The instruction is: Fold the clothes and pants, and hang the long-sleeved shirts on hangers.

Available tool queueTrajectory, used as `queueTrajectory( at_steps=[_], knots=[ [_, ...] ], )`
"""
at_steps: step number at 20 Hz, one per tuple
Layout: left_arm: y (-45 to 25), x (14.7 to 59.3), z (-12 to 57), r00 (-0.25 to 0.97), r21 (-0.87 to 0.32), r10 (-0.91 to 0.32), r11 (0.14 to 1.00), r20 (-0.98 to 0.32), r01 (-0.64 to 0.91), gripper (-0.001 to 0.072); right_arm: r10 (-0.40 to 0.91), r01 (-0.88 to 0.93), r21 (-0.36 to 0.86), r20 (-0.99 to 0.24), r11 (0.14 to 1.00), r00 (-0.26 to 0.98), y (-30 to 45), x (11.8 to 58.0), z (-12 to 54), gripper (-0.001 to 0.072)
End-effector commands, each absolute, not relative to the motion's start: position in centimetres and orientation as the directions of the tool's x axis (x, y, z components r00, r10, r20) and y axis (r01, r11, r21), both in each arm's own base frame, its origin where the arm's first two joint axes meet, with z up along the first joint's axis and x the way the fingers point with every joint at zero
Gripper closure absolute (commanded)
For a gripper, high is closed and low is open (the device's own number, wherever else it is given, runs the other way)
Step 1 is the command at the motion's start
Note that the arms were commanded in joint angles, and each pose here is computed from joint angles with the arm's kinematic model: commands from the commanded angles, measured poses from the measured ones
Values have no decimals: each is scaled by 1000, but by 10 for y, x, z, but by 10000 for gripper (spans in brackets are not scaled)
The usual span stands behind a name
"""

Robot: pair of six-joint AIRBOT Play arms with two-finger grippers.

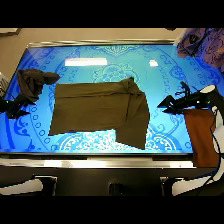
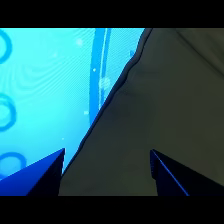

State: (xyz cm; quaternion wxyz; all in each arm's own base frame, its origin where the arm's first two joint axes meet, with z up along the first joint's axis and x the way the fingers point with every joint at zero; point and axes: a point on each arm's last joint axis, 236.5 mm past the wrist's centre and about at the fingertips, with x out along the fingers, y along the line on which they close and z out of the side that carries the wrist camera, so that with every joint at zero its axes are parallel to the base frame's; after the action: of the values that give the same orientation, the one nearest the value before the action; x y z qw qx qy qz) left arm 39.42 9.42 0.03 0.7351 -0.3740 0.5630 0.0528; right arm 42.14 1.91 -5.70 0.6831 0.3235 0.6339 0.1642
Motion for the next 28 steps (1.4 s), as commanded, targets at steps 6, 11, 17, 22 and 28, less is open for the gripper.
queueTrajectory(
  at_steps=[6,11,17,22,28],
  knots=[
    [92,385,-6,344,-488,-352,707,-871,-512,102,730,156,729,-681,667,60,75,412,-101,177],
    [88,379,-6,319,-488,-370,705,-872,-515,101,740,129,733,-673,668,-9,99,401,-103,286],
    [90,351,-22,266,-460,-376,735,-888,-498,100,737,119,729,-674,674,-45,99,392,-101,686],
    [65,312,-65,216,-499,-454,723,-864,-477,100,723,99,719,-691,688,1,96,401,-94,687],
    [41,301,-98,199,-554,-532,673,-823,-491,101,719,74,719,-695,691,28,95,404,-78,687]
  ],
)
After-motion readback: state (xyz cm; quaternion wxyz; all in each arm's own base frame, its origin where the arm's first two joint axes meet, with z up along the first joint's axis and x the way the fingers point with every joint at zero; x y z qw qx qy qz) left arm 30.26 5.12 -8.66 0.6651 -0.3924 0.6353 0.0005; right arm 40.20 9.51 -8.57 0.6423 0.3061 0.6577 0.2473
